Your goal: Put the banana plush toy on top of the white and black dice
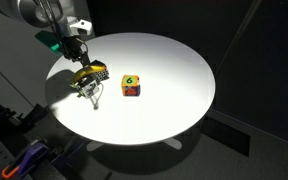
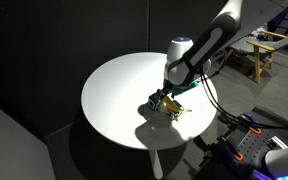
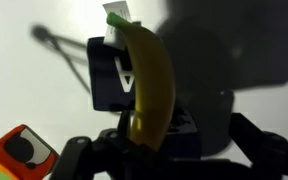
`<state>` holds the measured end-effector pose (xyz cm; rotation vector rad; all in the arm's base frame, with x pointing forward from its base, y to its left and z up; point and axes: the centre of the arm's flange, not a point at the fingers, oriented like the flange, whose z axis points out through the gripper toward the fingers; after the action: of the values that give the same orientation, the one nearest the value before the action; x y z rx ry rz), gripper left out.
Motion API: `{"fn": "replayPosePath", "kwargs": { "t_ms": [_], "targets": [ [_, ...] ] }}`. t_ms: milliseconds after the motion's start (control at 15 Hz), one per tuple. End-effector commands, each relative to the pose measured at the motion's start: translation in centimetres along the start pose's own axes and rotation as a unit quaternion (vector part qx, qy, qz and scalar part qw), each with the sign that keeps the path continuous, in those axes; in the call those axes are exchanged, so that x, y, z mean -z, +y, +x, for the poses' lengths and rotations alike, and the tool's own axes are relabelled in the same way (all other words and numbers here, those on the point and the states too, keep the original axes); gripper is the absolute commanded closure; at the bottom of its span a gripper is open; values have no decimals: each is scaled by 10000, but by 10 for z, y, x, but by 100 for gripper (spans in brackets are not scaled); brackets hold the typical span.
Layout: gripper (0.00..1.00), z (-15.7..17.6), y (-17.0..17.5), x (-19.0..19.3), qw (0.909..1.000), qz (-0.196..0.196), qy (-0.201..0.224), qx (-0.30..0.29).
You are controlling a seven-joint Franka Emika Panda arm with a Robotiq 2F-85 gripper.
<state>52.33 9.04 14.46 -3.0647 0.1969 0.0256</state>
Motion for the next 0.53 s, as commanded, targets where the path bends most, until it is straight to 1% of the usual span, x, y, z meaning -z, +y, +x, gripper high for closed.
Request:
{"fn": "replayPosePath", "kwargs": {
  "t_ms": [0, 200, 467],
  "targets": [
    [0, -9, -4, 21, 9991, 241, 12, -341],
    [0, -19, -5, 33, 9986, 245, 53, -459],
    [0, -38, -1, 52, 9990, 32, 84, -436]
  ]
}}
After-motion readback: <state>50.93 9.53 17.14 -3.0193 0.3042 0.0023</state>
